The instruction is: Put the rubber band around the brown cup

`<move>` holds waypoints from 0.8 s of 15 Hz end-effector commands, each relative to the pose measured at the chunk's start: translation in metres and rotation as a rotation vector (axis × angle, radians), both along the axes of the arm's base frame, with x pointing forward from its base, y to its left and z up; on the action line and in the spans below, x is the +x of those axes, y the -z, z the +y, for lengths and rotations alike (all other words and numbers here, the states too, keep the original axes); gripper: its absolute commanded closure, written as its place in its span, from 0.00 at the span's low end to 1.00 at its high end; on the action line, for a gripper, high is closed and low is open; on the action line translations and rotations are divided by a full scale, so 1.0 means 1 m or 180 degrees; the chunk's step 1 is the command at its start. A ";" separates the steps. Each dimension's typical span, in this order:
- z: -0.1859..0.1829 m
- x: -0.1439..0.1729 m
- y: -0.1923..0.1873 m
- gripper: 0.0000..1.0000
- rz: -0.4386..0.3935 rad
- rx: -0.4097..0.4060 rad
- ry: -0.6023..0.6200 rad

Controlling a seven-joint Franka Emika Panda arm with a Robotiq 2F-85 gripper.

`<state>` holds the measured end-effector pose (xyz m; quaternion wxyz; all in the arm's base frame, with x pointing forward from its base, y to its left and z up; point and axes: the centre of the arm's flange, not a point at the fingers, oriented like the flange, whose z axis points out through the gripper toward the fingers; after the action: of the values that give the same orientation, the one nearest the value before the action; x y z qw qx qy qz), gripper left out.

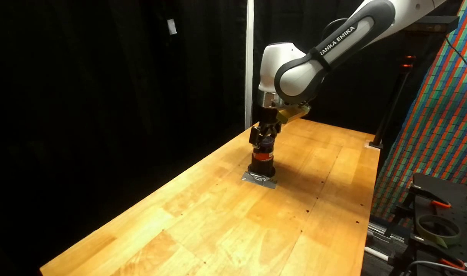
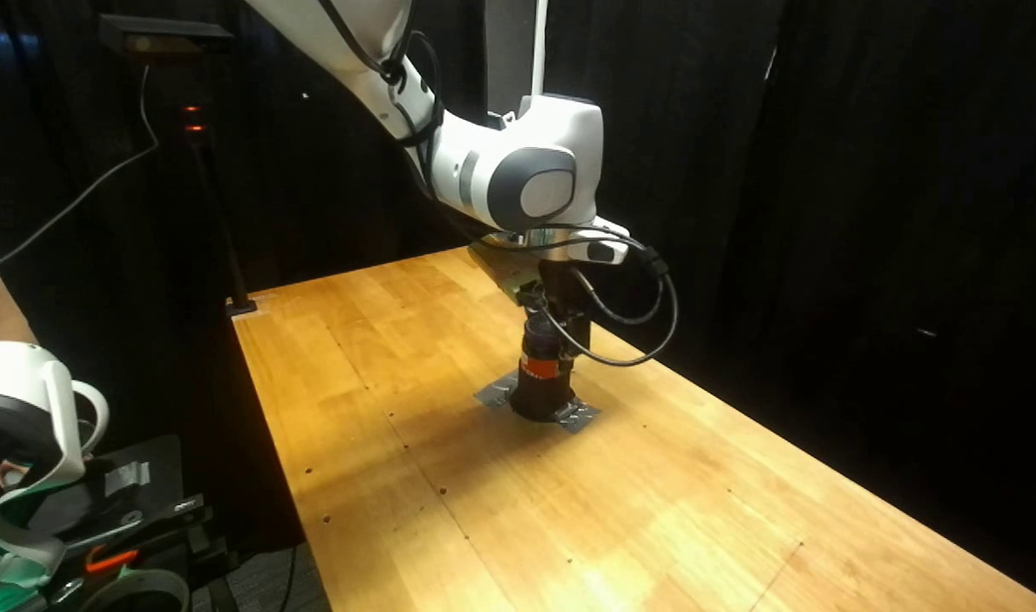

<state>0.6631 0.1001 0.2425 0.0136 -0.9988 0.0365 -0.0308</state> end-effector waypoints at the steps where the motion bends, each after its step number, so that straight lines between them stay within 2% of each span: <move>1: 0.000 -0.013 -0.015 0.00 0.0273 0.0048 -0.0111; 6: -0.004 -0.025 -0.021 0.00 0.0378 0.0140 -0.0153; 12: -0.009 -0.044 -0.003 0.00 0.0436 0.0231 -0.0174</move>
<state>0.6426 0.0940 0.2432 0.0342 -0.9987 0.0181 0.0335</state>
